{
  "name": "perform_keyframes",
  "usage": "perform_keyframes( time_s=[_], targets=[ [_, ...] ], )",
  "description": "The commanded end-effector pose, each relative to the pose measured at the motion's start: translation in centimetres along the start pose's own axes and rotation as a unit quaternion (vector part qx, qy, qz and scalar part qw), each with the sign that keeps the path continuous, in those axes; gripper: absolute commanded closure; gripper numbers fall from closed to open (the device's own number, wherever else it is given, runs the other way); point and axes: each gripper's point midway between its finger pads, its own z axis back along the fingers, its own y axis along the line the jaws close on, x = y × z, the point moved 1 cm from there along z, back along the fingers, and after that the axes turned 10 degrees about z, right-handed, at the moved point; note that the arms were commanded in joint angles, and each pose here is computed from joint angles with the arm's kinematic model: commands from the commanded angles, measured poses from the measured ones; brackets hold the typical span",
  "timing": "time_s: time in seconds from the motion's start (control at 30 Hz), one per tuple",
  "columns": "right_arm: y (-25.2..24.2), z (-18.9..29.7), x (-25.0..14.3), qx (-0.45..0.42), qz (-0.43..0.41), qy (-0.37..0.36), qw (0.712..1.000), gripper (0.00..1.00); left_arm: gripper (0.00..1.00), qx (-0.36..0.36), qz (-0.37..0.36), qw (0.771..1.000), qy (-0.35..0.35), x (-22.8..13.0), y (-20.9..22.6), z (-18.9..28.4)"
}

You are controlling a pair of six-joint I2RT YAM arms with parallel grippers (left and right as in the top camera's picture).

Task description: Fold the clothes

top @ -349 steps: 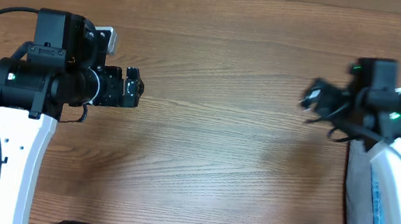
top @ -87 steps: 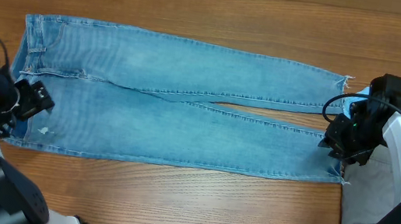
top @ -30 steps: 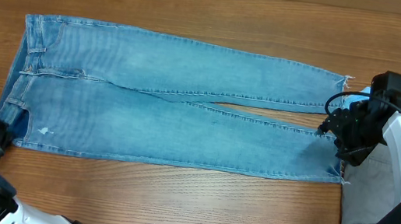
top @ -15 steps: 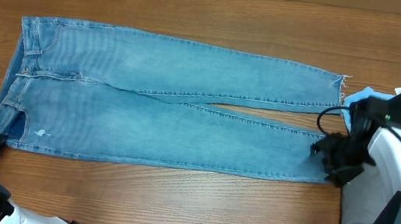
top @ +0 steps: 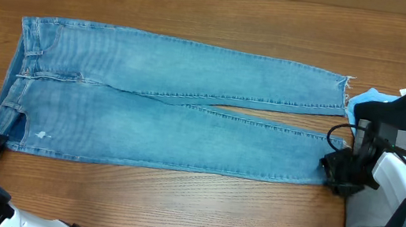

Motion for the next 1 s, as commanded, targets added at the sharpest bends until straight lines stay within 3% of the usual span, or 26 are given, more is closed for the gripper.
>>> perform_keyframes(
  time_s=[0.0,0.17,0.47,0.63,0.87,0.97],
  targets=[
    [-0.5,-1.3,-0.9,-0.002,0.040,0.018,0.999,0.64,0.73,-0.016,-0.010,1.000,-0.010,0.2,-0.7,1.0],
    [-1.2,-1.2,-1.7,-0.016,0.055,0.037,0.998,0.81,0.71,-0.017,-0.015,1.000,-0.008,0.1,-0.7,1.0],
    [-0.9,0.2,-1.6,-0.019,0.062,0.036,0.997,0.90,0.68,-0.049,-0.042,0.998,0.007,-0.4,-1.8,1.1],
    [0.9,6.1,-1.3,-0.008,0.087,0.017,0.996,0.96,0.67,-0.069,-0.065,0.996,0.001,-0.5,-3.1,2.9],
    [1.9,9.9,-1.0,0.012,0.098,-0.025,0.995,0.96,0.34,-0.010,-0.058,0.998,-0.032,-0.3,-1.7,4.4],
    [1.9,9.9,-1.0,0.012,0.098,-0.025,0.995,0.96,0.25,0.013,-0.046,0.998,-0.038,-0.1,-0.9,4.3]
  ],
)
